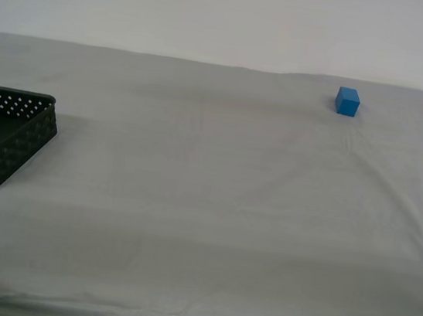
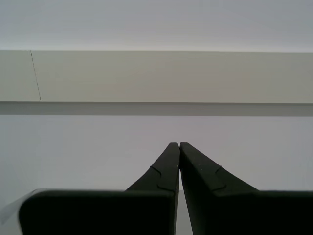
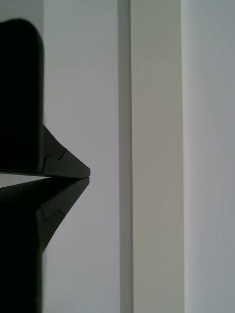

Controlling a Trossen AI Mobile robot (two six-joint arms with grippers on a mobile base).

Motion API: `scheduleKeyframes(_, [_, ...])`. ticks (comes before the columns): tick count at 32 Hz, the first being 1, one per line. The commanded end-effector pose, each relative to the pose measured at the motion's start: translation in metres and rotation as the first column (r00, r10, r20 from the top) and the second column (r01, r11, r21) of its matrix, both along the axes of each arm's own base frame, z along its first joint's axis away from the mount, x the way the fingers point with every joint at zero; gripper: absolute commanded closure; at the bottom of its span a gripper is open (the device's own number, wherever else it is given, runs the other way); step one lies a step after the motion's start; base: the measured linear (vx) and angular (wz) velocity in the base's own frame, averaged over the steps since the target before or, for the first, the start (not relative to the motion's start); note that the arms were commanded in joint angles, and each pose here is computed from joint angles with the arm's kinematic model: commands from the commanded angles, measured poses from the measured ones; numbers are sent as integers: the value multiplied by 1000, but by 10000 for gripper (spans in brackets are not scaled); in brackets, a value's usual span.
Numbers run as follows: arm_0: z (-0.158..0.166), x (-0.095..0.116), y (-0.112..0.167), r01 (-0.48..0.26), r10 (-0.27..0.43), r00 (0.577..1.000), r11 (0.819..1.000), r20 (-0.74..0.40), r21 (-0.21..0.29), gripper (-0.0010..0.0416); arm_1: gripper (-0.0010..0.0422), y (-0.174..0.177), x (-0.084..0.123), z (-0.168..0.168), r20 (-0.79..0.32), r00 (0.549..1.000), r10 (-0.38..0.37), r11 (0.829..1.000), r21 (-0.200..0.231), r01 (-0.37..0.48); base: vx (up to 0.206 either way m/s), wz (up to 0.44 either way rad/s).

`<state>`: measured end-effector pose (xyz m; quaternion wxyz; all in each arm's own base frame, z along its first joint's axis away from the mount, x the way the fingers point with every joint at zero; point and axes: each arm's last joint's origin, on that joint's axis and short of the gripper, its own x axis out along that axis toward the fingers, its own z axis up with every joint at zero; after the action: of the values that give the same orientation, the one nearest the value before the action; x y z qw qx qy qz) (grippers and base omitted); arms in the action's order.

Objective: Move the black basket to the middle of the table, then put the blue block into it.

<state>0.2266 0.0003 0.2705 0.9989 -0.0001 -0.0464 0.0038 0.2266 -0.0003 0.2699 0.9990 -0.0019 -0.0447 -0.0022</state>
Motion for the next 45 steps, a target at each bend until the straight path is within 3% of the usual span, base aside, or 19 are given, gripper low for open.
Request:
scheduleKeyframes(1, [1, 0, 0, 1, -1, 1000, 1000, 4, 0, 405, 412, 0, 0, 1, 5, 1000, -1, 1000, 2, 1, 0, 0])
scheduleKeyframes(13, [0, 0, 0, 1, -1, 1000, 1000, 3, 0, 405, 412, 0, 0, -1, -8, 1000, -1, 1000, 2, 1, 0, 0])
scheduleKeyframes(18, [-3, 0, 0, -1, 1, 1000, 1000, -30, 5, 405, 412, 0, 1, -11, -157, 988, -1, 1000, 1, 1, 0, 0])
scheduleKeyframes(24, [-13, 0, 0, -1, 2, 990, 1000, -140, 14, 405, 412, 1, -3, -32, -447, 895, 11, 1000, 4, -10, 0, 0])
scheduleKeyframes(29, [-20, 0, 0, 1, 4, 978, 1000, -210, 24, 405, 412, 5, -11, -48, -596, 797, 101, 995, 51, -88, 0, 0])
scheduleKeyframes(32, [-22, -1, 1, 2, 4, 973, 1000, -229, 27, 405, 412, 7, -14, -52, -643, 756, 123, 992, 63, -108, 0, 0])
scheduleKeyframes(40, [-28, -2, 1, 3, 5, 957, 1000, -292, 28, 405, 412, 30, -28, -55, -796, 574, 190, 974, 82, -210, 0, 0])
scheduleKeyframes(45, [-28, -2, 1, 3, 5, 957, 1000, -292, 29, 405, 385, 42, -32, -58, -827, 533, 177, 972, 64, -225, 0, 0])
